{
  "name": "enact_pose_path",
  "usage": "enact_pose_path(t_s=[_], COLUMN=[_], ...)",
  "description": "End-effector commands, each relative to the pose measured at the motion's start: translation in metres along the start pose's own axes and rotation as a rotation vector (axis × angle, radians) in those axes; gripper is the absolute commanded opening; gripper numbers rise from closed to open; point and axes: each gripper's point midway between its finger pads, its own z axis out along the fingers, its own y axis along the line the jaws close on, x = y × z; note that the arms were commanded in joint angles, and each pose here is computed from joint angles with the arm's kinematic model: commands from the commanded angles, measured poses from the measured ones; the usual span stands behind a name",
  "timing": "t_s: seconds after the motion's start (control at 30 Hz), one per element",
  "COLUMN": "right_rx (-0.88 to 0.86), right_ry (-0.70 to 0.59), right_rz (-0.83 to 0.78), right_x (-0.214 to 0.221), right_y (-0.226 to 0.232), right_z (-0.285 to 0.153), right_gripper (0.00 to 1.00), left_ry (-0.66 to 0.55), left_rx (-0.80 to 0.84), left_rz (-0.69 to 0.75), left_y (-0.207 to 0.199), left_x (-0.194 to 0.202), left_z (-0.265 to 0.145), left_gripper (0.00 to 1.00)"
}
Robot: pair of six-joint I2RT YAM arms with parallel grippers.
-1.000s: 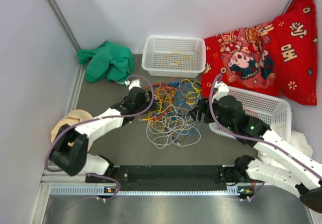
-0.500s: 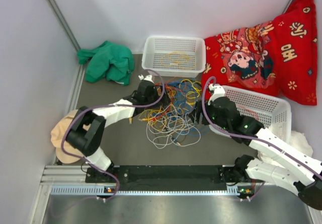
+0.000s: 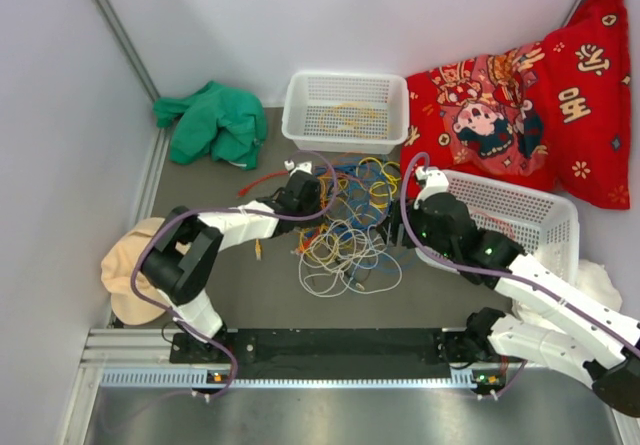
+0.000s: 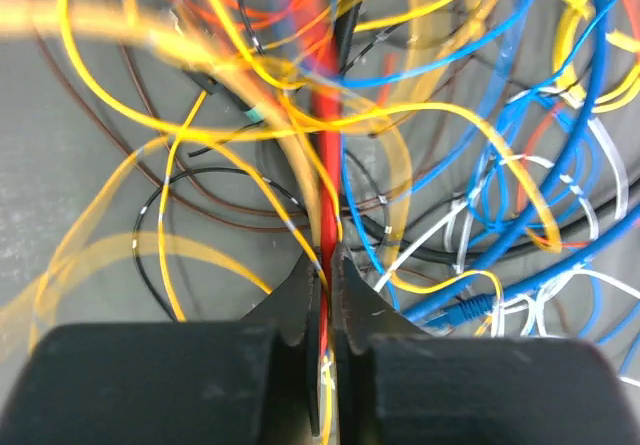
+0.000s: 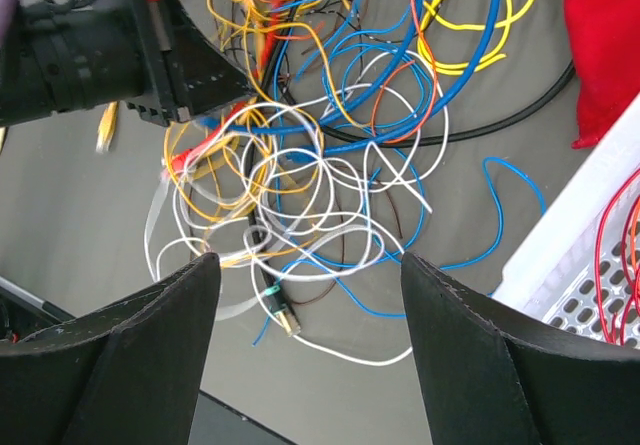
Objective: Untangle the cables
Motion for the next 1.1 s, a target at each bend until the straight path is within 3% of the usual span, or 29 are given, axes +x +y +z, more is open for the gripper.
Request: enact_pose_path(t_s=[0.0, 0.1, 0.23, 0.53, 0.67, 0.9, 1.07], right_rx=[-0.018, -0.031, -0.075, -0.222, -0.314, -0.550, -0.607], right_ry=[-0.058, -0.067, -0.094, -0.112, -0.144, -0.273, -0.220], right_rz=[0.027, 0.039, 0.052, 0.065, 0.082, 0.105, 0.103], right_x=[-0.016, -0.019, -0.031, -0.046, -0.059, -0.121, -0.125], right_y=[0.007, 0.009, 0.020, 0.051, 0.071, 0.130, 0.155], right_z=[-0.010, -0.013, -0.020, -0.029, -0.035, -0.057, -0.033], right_gripper=[0.72, 0.72, 0.71, 0.70, 0.70, 0.69, 0.63], left_ry=[-0.119, -0.199, -0.388, -0.583, -0.597, -0.575, -0.571], left_rx=[0.003, 0.009, 0.114, 0.237, 0.276, 0.351, 0.368], left_rz=[0.030, 0.029, -0.004, -0.013, -0.014, -0.019, -0.020], left_y=[-0.007, -0.013, -0.032, -0.044, -0.051, -0.064, -0.066], left_x=[-0.038, -0.069, -0.117, -0.157, -0.159, -0.155, -0.153], left_z=[-0.037, -0.073, -0.153, -0.271, -0.289, -0.292, -0.293], left_gripper=[0.00, 0.00, 0.00, 0.00, 0.00, 0.00, 0.00])
